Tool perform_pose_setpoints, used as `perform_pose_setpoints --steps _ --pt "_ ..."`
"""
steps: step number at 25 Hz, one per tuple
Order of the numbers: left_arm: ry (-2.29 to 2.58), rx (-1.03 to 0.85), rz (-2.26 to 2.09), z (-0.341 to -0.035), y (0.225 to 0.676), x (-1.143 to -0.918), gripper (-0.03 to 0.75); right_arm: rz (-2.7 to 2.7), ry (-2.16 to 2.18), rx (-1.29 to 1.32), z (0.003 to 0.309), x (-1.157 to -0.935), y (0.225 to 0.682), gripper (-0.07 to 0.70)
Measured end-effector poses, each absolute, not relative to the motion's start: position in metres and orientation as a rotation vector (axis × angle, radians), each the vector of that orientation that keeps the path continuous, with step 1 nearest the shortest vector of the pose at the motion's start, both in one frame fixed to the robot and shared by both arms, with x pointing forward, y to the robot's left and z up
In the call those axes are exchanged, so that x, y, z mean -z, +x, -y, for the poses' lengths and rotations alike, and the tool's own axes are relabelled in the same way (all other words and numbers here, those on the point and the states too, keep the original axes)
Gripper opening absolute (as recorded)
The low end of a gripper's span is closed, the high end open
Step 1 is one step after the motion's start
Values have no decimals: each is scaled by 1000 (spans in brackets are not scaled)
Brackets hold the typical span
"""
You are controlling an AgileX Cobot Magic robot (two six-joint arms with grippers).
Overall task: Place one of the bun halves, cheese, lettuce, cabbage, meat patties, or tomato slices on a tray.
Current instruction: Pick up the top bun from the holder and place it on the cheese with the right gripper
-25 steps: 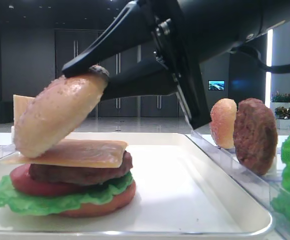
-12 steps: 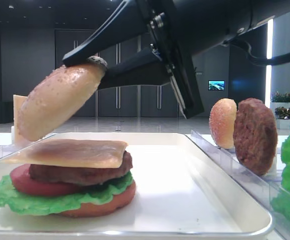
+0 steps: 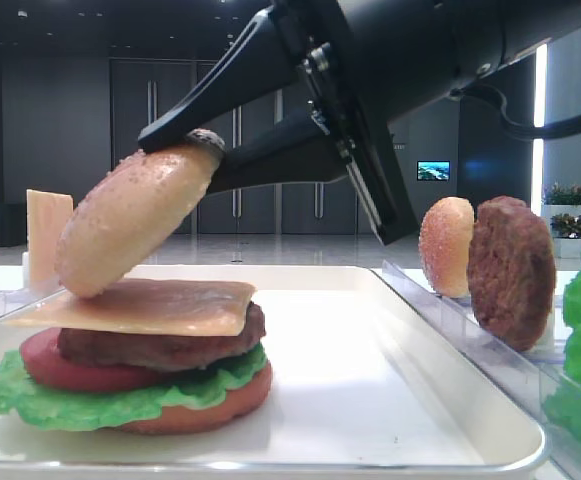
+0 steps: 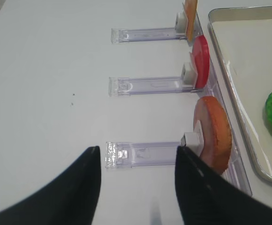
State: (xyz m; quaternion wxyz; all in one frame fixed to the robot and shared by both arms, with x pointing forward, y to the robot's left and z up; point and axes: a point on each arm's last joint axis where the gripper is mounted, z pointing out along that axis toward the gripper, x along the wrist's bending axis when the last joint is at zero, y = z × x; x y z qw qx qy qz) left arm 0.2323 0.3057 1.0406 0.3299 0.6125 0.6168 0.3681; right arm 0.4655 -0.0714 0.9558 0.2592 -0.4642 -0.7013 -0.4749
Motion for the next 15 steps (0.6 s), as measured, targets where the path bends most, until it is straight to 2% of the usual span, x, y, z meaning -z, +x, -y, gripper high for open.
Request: perform_pose_setpoints --steps 15 --pt "1602 -963 -1613 -306 232 -1041 391 1841 -1300 1218 63 -955 457 173"
